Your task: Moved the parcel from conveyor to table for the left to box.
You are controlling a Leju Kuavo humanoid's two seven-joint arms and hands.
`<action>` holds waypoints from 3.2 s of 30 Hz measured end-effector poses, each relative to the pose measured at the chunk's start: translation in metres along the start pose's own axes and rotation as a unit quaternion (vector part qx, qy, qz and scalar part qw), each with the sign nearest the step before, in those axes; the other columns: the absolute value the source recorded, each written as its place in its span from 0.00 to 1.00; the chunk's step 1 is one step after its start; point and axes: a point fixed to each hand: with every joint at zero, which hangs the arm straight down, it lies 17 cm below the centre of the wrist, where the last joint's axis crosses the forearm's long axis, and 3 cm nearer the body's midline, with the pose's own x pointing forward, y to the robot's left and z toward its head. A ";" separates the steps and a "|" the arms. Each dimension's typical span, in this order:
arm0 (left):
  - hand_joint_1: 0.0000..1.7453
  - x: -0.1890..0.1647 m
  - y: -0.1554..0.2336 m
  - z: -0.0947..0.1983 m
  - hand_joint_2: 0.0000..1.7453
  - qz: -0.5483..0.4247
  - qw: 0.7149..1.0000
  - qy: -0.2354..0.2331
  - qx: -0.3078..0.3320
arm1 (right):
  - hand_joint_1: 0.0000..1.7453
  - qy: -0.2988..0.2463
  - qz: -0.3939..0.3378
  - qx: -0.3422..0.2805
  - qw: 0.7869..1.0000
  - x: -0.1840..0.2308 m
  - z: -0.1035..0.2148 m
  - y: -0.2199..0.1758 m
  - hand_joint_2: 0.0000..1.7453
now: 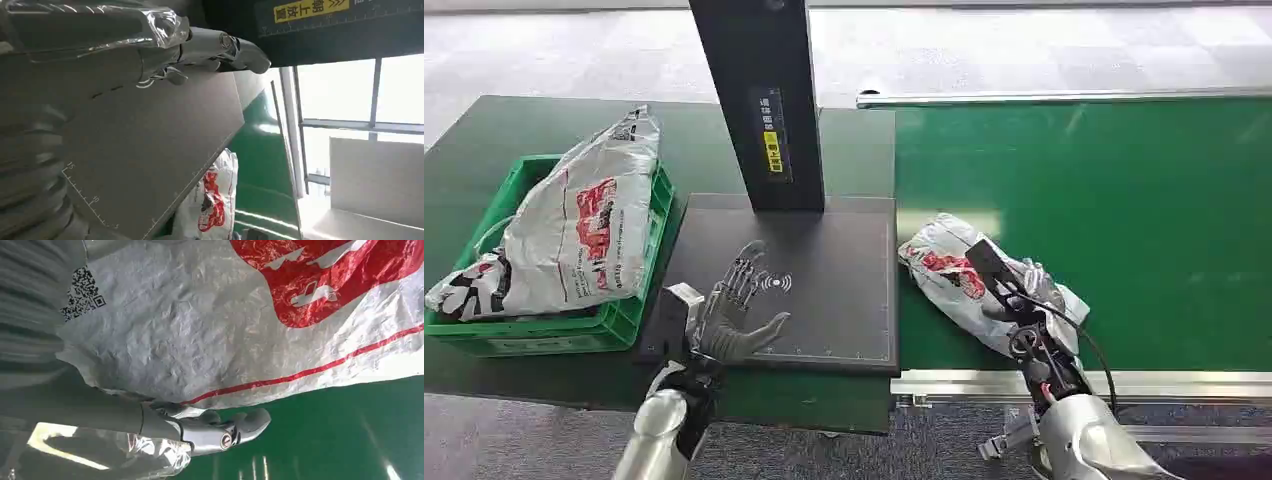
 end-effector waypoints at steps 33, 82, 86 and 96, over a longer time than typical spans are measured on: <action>0.00 0.002 0.011 -0.001 1.00 0.004 1.000 -0.005 0.017 | 1.00 -0.018 0.000 0.039 0.999 0.007 0.000 0.011 1.00; 0.00 0.079 0.073 0.002 1.00 0.067 0.972 -0.173 0.143 | 1.00 -0.508 -0.319 -0.383 0.702 0.201 0.211 -0.221 1.00; 0.00 0.079 0.073 0.003 1.00 0.066 0.972 -0.173 0.143 | 1.00 -0.509 -0.319 -0.382 0.702 0.201 0.211 -0.220 1.00; 0.00 0.085 0.077 0.003 1.00 0.072 0.968 -0.186 0.149 | 1.00 -0.598 -0.248 -0.215 0.731 0.268 0.224 -0.148 1.00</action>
